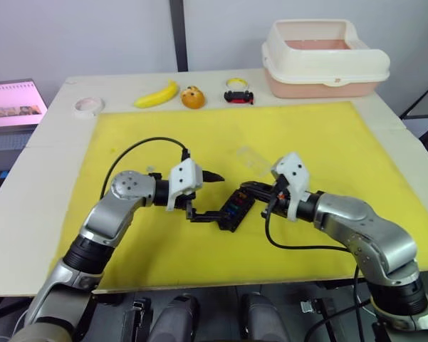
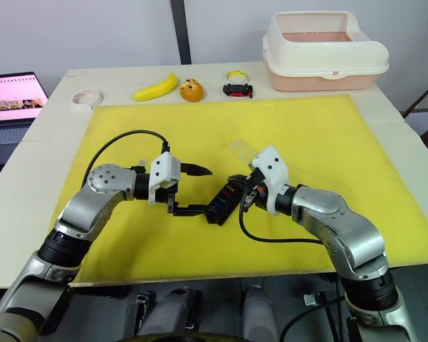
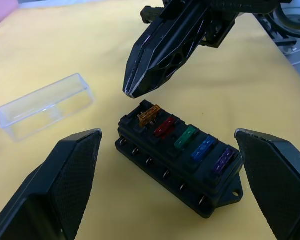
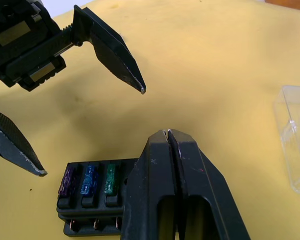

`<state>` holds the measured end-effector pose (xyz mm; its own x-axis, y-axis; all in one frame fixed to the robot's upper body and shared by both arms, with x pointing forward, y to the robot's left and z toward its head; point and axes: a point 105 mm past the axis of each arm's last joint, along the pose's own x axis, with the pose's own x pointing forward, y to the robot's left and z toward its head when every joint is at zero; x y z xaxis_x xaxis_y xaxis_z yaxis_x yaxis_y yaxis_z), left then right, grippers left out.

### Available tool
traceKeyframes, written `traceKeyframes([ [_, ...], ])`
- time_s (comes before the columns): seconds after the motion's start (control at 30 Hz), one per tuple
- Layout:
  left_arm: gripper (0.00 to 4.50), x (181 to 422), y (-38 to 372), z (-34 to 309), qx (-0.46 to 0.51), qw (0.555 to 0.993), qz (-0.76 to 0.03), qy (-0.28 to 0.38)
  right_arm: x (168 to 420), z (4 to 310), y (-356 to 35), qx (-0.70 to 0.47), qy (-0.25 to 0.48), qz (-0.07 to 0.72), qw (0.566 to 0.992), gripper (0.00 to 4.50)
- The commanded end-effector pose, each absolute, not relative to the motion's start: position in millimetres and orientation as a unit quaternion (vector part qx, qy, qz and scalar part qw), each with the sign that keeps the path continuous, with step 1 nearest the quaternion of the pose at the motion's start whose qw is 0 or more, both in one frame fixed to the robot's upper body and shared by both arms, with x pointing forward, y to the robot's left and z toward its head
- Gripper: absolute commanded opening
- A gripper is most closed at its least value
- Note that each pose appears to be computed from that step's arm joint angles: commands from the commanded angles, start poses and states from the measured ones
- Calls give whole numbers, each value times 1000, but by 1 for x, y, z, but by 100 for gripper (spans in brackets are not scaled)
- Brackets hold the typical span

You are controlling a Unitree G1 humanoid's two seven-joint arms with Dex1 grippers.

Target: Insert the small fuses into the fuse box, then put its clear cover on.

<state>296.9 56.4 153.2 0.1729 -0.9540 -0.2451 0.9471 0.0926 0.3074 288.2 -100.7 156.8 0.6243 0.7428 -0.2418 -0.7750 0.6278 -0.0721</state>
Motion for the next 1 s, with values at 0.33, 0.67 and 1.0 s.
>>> traceKeyframes([
  [0.33,450,296,56,164,217,734,-643,-36,291,154,-94,-110,84,422,896,6],
  [0.67,450,296,55,165,217,733,-643,-38,296,140,-104,-105,109,403,903,6],
  [1.0,450,298,55,167,217,733,-643,-39,296,121,-106,-112,156,393,899,6],
])
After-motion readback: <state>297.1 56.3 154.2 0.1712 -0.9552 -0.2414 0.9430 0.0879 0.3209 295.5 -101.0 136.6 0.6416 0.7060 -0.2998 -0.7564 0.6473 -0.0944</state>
